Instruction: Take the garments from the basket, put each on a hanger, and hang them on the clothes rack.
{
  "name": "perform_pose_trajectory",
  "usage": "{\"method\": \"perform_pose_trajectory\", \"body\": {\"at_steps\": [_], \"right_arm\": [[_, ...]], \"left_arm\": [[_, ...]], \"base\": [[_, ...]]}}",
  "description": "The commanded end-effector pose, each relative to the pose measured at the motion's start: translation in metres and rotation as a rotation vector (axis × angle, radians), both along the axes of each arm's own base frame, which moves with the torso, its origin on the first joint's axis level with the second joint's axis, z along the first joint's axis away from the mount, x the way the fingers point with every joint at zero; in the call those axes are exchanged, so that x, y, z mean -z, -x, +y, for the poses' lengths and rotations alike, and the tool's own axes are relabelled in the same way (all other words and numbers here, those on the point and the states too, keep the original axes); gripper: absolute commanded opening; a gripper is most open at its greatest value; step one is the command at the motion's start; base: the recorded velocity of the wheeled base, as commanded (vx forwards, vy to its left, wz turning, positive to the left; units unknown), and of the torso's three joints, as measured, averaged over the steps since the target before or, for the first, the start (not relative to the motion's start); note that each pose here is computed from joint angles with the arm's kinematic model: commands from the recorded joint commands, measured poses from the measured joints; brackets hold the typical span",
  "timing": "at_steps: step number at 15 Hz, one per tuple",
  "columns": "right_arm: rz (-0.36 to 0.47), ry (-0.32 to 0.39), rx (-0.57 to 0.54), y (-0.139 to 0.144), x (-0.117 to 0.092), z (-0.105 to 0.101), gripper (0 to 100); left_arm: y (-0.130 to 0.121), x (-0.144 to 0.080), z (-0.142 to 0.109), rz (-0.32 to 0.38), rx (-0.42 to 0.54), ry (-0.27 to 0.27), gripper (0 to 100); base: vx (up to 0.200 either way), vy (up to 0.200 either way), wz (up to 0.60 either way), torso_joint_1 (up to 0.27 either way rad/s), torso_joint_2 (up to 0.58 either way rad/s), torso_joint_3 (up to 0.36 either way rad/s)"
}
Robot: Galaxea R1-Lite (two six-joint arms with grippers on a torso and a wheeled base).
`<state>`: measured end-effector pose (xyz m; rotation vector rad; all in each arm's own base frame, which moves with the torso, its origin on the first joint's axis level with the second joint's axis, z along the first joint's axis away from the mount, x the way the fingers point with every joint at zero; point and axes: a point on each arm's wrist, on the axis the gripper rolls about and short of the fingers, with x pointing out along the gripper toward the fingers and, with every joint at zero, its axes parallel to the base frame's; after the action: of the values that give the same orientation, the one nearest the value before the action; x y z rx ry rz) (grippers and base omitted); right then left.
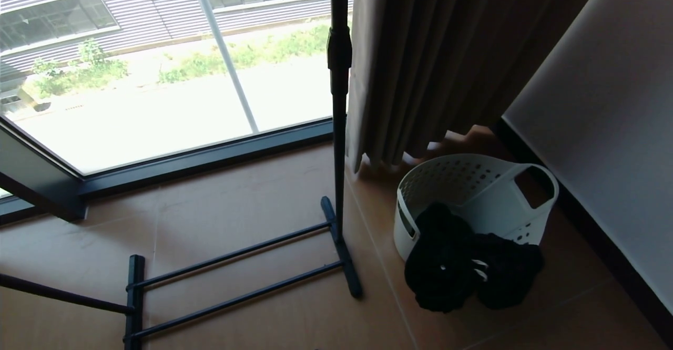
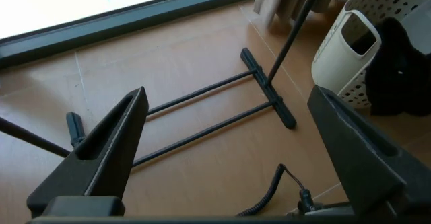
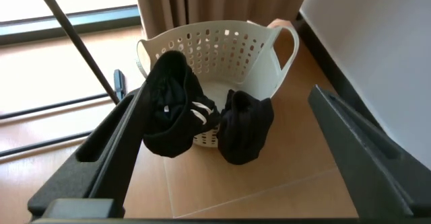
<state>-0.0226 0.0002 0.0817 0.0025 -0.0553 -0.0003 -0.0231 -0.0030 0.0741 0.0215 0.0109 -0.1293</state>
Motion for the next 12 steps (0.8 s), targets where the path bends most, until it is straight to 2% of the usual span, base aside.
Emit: {"method": "perform_pose_trajectory", "body": {"at_steps": [1,12], "right_arm": [[0.0,0.0,0.0,0.0,0.0,0.0,100],[0.0,0.006,0.003,0.0,0.0,-0.0001,100]], "left_arm": [[-0.0001,0.0,0.0,0.001,0.0,-0.001,100],[-0.0001,0.0,0.0,0.002,0.0,0.001,100]], "base": [[0.0,0.0,0.0,0.007,0.0,-0.198],[0.0,0.0,0.0,0.003,0.0,-0.189]]}}
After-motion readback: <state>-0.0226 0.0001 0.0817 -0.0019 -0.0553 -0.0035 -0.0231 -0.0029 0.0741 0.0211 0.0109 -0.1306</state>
